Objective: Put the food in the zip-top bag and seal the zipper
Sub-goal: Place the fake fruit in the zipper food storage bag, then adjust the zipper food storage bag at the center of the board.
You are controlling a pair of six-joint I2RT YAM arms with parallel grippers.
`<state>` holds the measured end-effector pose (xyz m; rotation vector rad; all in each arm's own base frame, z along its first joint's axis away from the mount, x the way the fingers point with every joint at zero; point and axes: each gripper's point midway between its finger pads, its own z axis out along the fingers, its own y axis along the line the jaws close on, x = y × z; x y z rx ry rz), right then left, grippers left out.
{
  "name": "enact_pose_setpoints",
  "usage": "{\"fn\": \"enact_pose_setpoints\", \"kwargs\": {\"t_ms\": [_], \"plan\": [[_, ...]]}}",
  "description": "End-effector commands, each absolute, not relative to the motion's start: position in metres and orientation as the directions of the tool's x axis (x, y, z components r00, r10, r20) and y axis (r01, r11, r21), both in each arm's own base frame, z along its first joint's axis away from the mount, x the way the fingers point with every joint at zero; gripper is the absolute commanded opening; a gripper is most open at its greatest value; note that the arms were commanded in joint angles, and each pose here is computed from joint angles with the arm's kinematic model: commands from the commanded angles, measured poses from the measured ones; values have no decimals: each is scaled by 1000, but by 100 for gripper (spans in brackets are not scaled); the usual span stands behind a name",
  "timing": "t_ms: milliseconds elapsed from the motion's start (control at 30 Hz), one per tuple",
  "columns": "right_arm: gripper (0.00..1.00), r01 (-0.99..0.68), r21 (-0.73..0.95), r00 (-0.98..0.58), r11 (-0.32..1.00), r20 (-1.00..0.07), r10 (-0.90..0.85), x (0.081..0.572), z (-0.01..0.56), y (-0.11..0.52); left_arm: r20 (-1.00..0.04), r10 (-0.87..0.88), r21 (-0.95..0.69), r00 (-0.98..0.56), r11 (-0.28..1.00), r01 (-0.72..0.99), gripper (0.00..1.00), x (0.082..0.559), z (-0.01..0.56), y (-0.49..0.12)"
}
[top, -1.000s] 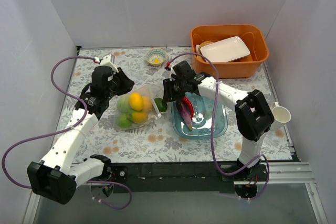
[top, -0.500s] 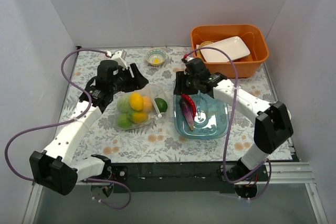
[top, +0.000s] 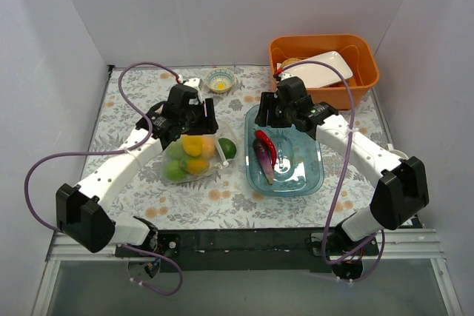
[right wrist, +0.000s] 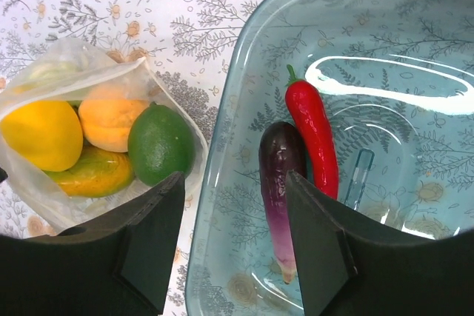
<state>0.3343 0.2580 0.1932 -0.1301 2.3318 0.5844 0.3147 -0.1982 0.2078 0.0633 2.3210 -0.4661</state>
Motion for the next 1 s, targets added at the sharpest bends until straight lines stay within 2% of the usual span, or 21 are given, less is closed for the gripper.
{"fn": "enact_pose_setpoints", "kwargs": {"t_ms": [0, 167, 300, 433, 467, 600, 700, 967], "plan": [[65, -239, 387, -718, 890, -688, 106, 336, 203, 251, -698, -75, -251, -712, 957, 145, 58, 318, 208, -190], [65, -240, 391, -724, 888, -682, 105, 335, 200, 251, -694, -83, -253, -715, 958, 134, 57, 320, 207, -198], [65, -243, 397, -733, 885, -673, 101, 334, 197, 253, -677, -88, -246, -731, 963, 112, 52, 323, 201, -202], [65, -251, 403, -739, 880, -667, 95, 334, 196, 255, -638, -84, -205, -765, 977, 64, 39, 325, 183, -200], [65, -251, 406, -742, 879, -664, 94, 333, 195, 256, -635, -86, -199, -767, 978, 55, 30, 326, 181, -199], [65, -272, 430, -759, 861, -645, 82, 330, 192, 263, -651, -100, -179, -752, 984, 24, 9, 330, 186, -194], [65, -305, 467, -776, 830, -627, 69, 327, 189, 274, -683, -117, -165, -721, 986, -4, 2, 334, 201, -187], [66, -378, 596, -825, 708, -564, 34, 320, 182, 316, -790, -216, -205, -574, 975, -85, 0, 331, 273, -155]]}}
